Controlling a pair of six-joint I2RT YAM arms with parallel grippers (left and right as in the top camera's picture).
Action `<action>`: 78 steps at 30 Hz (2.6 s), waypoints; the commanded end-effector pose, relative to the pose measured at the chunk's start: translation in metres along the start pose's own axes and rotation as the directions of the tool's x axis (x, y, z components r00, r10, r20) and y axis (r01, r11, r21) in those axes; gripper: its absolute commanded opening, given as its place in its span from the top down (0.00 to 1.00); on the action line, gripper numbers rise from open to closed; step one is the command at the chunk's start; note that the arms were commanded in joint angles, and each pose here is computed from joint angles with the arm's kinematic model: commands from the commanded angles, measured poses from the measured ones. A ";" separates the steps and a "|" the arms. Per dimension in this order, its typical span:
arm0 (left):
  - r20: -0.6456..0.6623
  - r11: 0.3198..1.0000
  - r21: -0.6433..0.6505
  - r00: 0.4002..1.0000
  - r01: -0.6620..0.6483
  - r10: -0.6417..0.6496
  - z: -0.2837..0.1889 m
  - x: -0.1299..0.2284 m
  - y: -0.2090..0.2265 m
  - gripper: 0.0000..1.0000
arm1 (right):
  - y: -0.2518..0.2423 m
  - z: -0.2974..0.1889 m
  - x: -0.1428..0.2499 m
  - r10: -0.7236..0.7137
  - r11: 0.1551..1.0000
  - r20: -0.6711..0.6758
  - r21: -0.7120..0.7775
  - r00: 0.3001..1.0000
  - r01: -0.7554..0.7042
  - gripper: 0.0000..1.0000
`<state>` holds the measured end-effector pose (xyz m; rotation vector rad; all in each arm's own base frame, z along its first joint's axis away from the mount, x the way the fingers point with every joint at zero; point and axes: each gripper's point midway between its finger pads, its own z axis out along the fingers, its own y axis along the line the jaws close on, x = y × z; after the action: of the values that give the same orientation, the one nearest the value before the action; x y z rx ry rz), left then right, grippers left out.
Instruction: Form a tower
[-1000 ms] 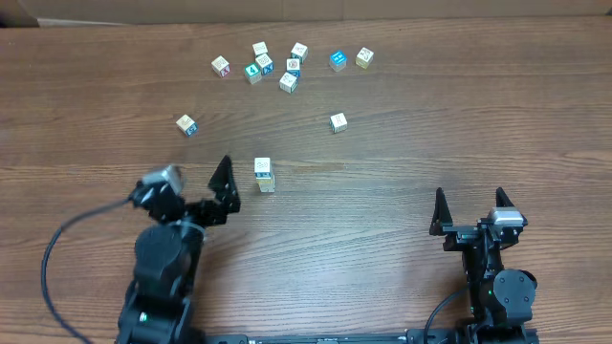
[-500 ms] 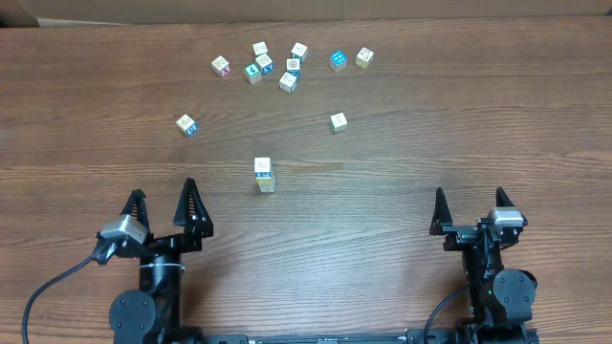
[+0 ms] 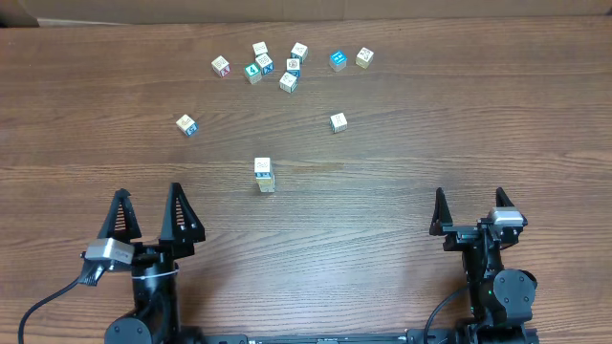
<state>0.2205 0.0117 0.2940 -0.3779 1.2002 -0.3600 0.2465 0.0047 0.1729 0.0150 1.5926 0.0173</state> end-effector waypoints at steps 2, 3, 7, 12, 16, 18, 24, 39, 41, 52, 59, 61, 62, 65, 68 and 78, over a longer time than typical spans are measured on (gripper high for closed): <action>0.003 1.000 -0.012 1.000 -0.021 0.021 0.000 0.013 0.010 0.00 | 0.000 0.000 0.002 -0.002 1.000 0.005 -0.001 1.000 0.002 0.00; -0.003 1.000 -0.015 1.000 -0.022 0.022 0.000 0.017 0.011 0.01 | 0.000 0.000 0.002 -0.002 1.000 0.005 -0.001 1.000 0.002 0.00; -0.031 0.999 -0.028 0.999 -0.028 0.027 0.000 0.031 0.018 0.00 | 0.000 0.000 0.002 -0.002 1.000 0.005 -0.001 1.000 0.002 0.00; -0.056 0.999 -0.040 0.998 -0.033 0.030 -0.001 0.044 0.025 0.00 | 0.000 0.000 0.002 -0.002 1.000 0.005 -0.001 1.000 0.002 0.00; -0.080 0.998 -0.050 0.996 -0.038 0.034 -0.002 0.058 0.032 0.01 | 0.000 0.000 0.002 -0.002 1.000 0.005 -0.001 1.000 0.002 0.00; -0.091 0.998 -0.055 0.995 -0.040 0.035 -0.003 0.061 0.034 0.00 | 0.000 0.000 0.002 -0.002 1.000 0.005 -0.001 1.000 0.002 0.00; -0.103 0.997 -0.061 0.994 -0.043 0.037 -0.003 0.064 0.035 0.01 | 0.000 0.000 0.002 -0.002 1.000 0.005 -0.001 1.000 0.002 0.00; -0.334 0.981 -0.158 0.941 -0.108 0.050 -0.019 0.118 0.065 0.00 | 0.000 0.000 0.002 -0.002 1.000 0.005 -0.001 1.000 0.002 0.00; -0.334 0.982 -0.157 0.941 -0.108 0.050 -0.019 0.118 0.065 0.01 | 0.000 0.000 0.002 -0.002 1.000 0.005 -0.001 1.000 0.002 0.00; -0.335 0.982 -0.158 0.941 -0.108 0.050 -0.019 0.118 0.065 0.00 | 0.000 0.000 0.002 -0.002 1.000 0.005 -0.001 1.000 0.002 0.00; -0.335 0.982 -0.158 0.941 -0.108 0.050 -0.019 0.118 0.065 0.00 | 0.000 0.000 0.002 -0.002 1.000 0.005 -0.001 1.000 0.002 0.00; -0.335 0.982 -0.158 0.941 -0.108 0.050 -0.019 0.118 0.065 0.00 | 0.000 0.000 0.002 -0.002 1.000 0.005 -0.001 1.000 0.002 0.00; -0.335 0.982 -0.158 0.941 -0.108 0.050 -0.019 0.118 0.065 0.01 | 0.000 0.000 0.002 -0.002 1.000 0.005 -0.001 1.000 0.002 0.00; -0.331 0.980 -0.164 0.942 -0.111 0.051 -0.018 0.117 0.066 0.00 | 0.000 0.000 0.002 -0.002 1.000 0.005 -0.001 1.000 0.002 0.00; -0.332 0.980 -0.163 0.942 -0.111 0.051 -0.019 0.118 0.066 0.00 | 0.000 0.000 0.002 -0.002 1.000 0.005 -0.001 1.000 0.002 0.00; -0.373 0.899 -0.024 0.839 -0.437 0.397 -0.019 0.119 0.064 0.01 | 0.000 0.000 0.002 -0.002 1.000 0.005 -0.001 1.000 0.002 0.00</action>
<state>0.2457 0.0105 0.1596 -0.2685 1.6155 -0.1115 0.2465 0.0046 0.1729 0.0153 1.5926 0.0170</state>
